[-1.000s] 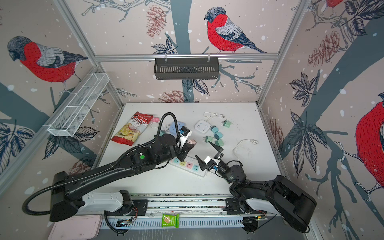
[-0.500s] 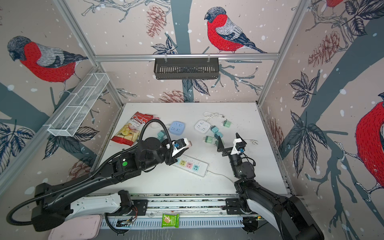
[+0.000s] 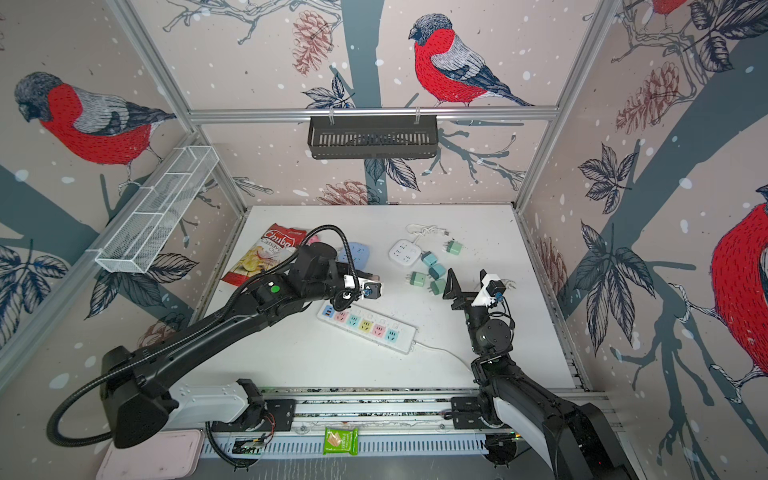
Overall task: Insert the plug
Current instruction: 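Carry the pink adapter with the left gripper over the strip's socket nearest the cord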
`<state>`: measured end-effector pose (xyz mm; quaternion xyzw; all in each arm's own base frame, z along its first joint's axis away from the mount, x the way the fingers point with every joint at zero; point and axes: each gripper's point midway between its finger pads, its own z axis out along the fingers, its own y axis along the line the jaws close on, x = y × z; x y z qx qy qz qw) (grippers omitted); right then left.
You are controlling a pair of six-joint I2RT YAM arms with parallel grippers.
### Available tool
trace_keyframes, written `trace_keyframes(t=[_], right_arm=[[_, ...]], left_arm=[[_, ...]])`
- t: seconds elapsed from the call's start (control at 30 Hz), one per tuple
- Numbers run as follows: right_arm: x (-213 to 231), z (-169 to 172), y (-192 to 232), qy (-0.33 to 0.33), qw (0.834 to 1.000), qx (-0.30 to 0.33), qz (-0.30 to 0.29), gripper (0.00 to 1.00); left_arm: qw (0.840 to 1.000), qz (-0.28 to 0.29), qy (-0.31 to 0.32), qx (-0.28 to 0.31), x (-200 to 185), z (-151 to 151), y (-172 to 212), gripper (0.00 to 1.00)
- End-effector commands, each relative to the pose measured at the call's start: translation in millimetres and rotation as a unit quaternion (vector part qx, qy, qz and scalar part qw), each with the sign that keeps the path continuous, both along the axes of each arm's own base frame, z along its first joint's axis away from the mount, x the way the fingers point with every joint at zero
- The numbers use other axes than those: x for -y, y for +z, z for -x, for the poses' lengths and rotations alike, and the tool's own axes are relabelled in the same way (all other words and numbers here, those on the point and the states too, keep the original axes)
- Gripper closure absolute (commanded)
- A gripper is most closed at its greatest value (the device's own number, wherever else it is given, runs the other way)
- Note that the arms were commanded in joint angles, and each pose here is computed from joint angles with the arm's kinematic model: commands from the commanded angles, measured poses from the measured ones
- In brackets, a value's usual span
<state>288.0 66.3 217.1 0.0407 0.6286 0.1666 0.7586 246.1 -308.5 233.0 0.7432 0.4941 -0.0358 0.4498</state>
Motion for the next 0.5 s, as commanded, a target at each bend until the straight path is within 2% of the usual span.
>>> trace_keyframes(t=[0.0, 0.03, 0.1, 0.13, 0.33, 0.47], right_arm=[[8.7, 0.6, -37.2, -0.018, 0.998, -0.059, -0.008, 0.00], [9.4, -1.5, -38.8, -0.021, 0.998, -0.066, -0.012, 0.00], [8.8, -4.8, -40.9, -0.021, 0.997, -0.077, -0.016, 0.00], [8.2, -5.2, -41.1, -0.020, 0.997, -0.078, -0.015, 0.00], [10.9, -2.2, -41.1, -0.022, 0.997, -0.076, -0.024, 0.00], [12.1, -0.2, -41.8, -0.023, 0.997, -0.075, -0.027, 0.00]], left_arm=[[0.997, -0.018, -0.072, -0.018, 8.0, 26.5, -32.0, 1.00], [0.996, 0.000, -0.083, -0.011, 16.0, 32.2, -28.5, 1.00], [0.991, 0.004, -0.129, -0.043, 24.6, 53.5, -28.9, 1.00], [0.990, 0.008, -0.131, -0.059, 28.2, 56.4, -26.9, 1.00], [0.989, -0.019, -0.106, -0.098, 39.5, 59.2, -47.3, 1.00], [0.989, -0.029, -0.057, -0.131, 46.2, 48.1, -47.9, 1.00]])
